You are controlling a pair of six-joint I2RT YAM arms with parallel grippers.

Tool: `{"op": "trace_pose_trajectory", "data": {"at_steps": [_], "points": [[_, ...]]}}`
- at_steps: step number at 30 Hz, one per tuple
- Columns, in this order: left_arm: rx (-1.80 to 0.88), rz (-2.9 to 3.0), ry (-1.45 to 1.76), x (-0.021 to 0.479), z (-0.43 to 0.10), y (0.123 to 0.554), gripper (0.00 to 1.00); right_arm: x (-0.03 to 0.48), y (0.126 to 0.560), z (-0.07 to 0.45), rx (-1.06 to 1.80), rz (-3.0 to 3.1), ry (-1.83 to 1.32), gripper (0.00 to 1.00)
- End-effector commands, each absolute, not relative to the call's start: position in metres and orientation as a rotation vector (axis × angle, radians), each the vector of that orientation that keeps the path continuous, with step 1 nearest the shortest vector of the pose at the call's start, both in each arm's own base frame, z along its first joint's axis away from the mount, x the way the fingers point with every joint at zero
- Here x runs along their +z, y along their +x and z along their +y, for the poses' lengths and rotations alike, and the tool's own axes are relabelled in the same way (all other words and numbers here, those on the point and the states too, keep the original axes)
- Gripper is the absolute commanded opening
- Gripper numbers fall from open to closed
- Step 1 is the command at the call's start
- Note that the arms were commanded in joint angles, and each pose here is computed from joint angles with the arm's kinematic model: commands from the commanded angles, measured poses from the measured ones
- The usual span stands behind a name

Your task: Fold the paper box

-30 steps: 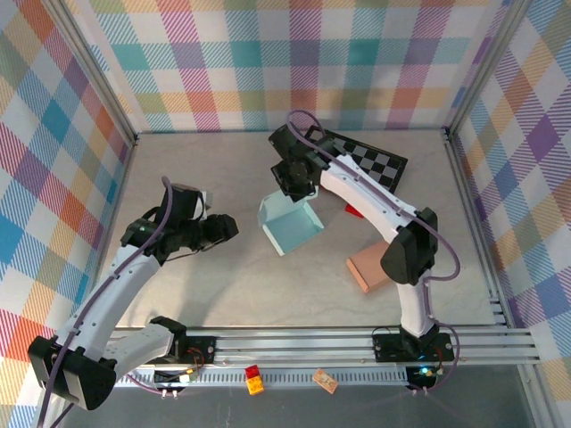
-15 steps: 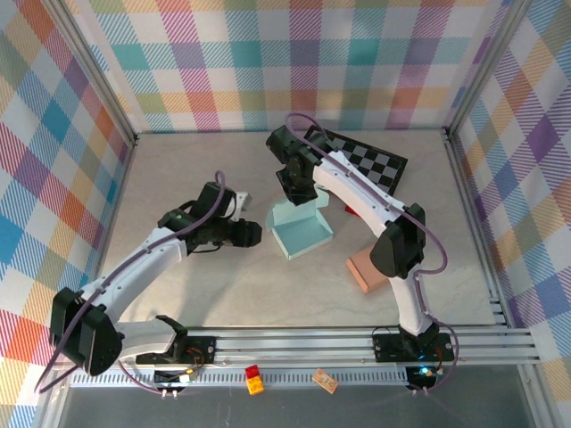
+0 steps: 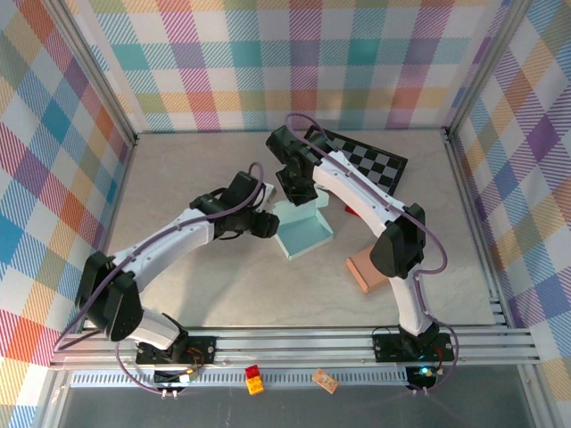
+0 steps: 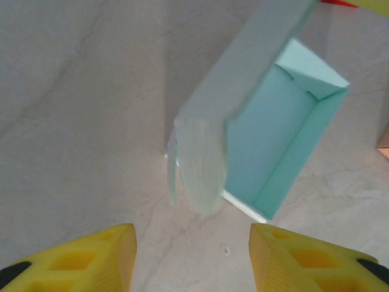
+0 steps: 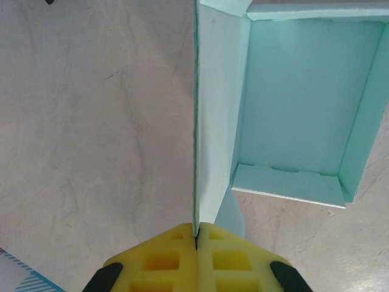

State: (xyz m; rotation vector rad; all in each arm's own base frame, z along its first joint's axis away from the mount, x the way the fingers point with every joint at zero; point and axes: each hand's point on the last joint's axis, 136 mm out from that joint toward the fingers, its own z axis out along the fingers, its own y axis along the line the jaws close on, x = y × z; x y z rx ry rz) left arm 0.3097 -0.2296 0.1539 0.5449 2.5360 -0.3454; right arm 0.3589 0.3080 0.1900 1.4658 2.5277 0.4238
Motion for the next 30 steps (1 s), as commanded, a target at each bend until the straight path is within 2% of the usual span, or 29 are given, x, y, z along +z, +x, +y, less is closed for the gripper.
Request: {"op": "trace_pose_trajectory", "data": {"at_steps": [1,10,17,30], "points": [[-0.228,2.561,0.581,0.15,-0.223,0.317,0.5,0.185,0.357,0.306,0.393,2.562,1.469,0.0],[-0.255,2.584,0.613,0.144,-0.231,0.317,0.31,0.185,0.359,0.305,0.403,2.567,1.46,0.0],[-0.258,2.591,0.629,0.143,-0.236,0.322,0.28,0.182,0.359,0.306,0.403,2.577,1.457,0.0],[-0.238,2.594,0.629,0.141,-0.238,0.328,0.14,0.183,0.361,0.307,0.416,2.584,1.446,0.0]]}}
